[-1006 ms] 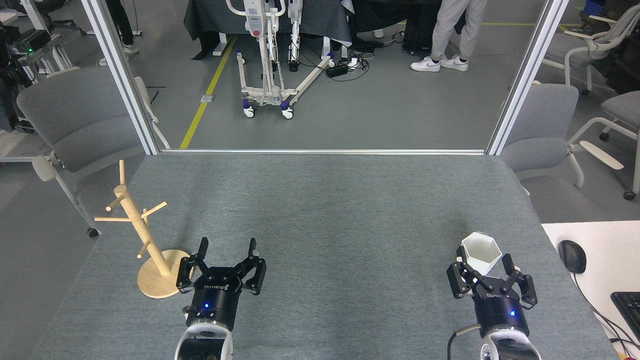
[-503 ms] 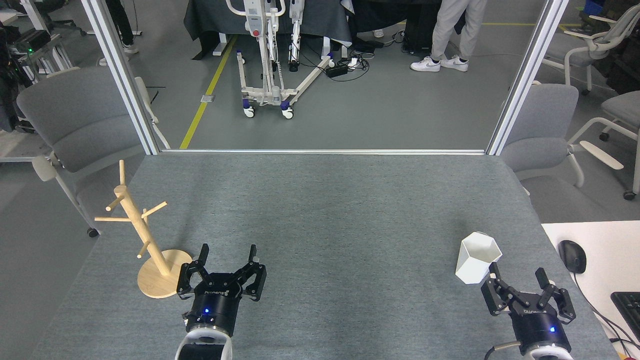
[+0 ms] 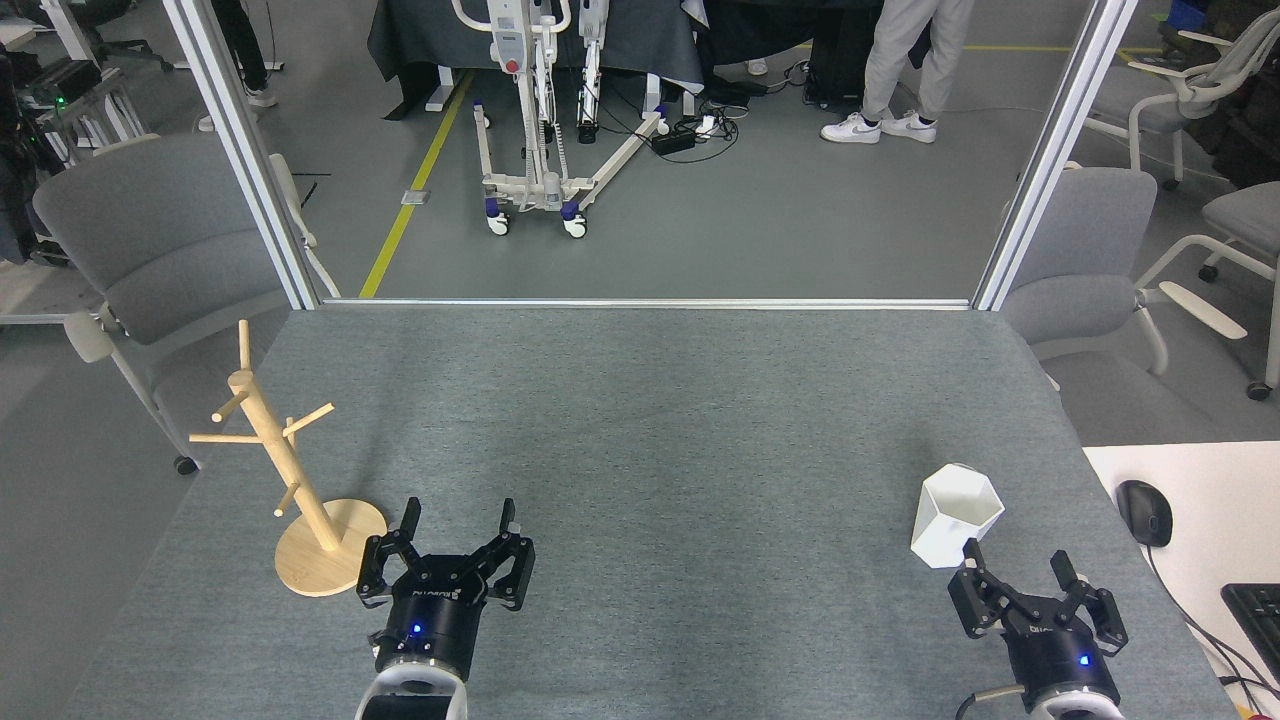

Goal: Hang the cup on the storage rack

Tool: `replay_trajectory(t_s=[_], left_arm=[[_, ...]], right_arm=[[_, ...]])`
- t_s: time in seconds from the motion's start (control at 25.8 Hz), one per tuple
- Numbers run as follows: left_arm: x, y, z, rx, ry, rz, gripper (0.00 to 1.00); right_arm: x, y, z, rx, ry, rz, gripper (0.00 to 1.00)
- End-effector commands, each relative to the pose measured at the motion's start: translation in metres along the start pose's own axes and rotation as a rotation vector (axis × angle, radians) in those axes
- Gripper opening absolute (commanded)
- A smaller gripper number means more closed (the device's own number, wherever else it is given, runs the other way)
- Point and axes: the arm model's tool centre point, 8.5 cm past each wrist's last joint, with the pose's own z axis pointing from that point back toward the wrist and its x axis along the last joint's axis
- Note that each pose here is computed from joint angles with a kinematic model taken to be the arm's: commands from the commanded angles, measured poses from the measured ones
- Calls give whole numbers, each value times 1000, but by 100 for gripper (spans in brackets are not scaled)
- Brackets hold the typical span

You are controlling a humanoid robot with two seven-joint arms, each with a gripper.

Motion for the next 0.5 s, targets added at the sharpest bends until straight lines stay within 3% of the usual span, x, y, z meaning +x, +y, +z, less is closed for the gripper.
replay_trajectory(t_s=[0.0,0.12,0.46], left_arm=[[0,-1,0,-1,3,0,100],[0,-1,0,-3,4,0,100],[0,-3,1,-7,6,-1,100]], right_arm=[[11,1,-11,14,-28,0,100],[13,8,-11,35,-35,-1,100],[20,4,-23,41,-58,12,100]])
